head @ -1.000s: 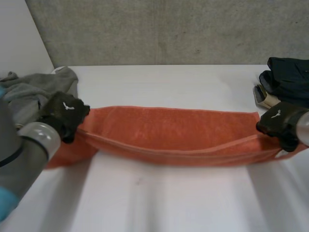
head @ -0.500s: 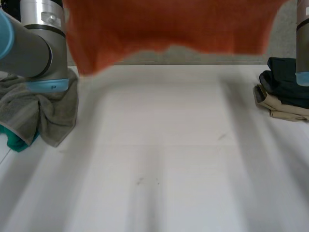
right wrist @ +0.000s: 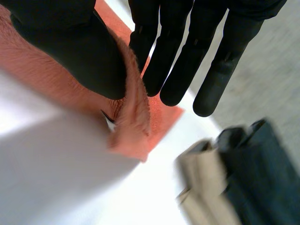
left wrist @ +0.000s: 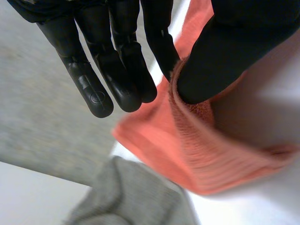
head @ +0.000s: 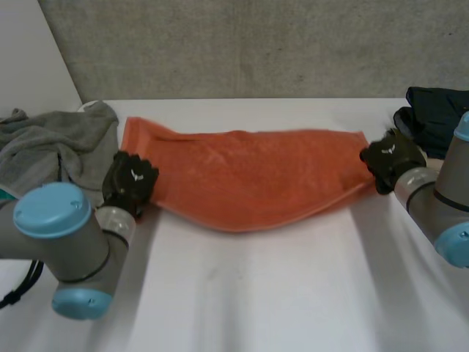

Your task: Fold the laundry.

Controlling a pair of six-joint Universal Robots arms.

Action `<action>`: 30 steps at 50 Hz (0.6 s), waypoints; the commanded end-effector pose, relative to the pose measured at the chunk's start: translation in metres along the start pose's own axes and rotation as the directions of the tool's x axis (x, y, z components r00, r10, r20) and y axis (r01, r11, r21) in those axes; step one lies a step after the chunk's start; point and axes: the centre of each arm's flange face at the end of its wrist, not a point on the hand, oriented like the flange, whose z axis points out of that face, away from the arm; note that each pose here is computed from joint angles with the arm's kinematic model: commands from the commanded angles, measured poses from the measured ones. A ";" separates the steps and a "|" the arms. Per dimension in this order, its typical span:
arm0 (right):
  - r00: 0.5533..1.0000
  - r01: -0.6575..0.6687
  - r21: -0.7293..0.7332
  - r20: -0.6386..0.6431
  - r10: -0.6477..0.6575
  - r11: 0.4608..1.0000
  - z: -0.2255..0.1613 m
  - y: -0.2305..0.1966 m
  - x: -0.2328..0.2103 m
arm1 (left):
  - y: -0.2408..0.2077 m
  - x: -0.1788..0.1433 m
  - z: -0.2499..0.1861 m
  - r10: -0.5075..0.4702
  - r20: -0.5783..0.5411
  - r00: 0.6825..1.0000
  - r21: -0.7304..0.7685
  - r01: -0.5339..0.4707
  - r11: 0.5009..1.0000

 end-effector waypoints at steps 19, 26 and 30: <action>0.995 -0.098 -0.163 0.006 0.100 0.982 -0.005 0.055 0.039 | 0.033 -0.053 -0.032 -0.309 -0.164 0.937 -0.159 0.284 0.946; 0.994 -0.106 -0.165 0.011 0.109 0.981 -0.005 0.055 0.038 | 0.053 -0.046 -0.029 -0.359 -0.227 0.906 -0.217 0.312 0.925; 0.993 -0.111 -0.165 0.012 0.115 0.980 -0.005 0.056 0.038 | 0.058 -0.041 -0.021 -0.375 -0.233 0.897 -0.228 0.325 0.918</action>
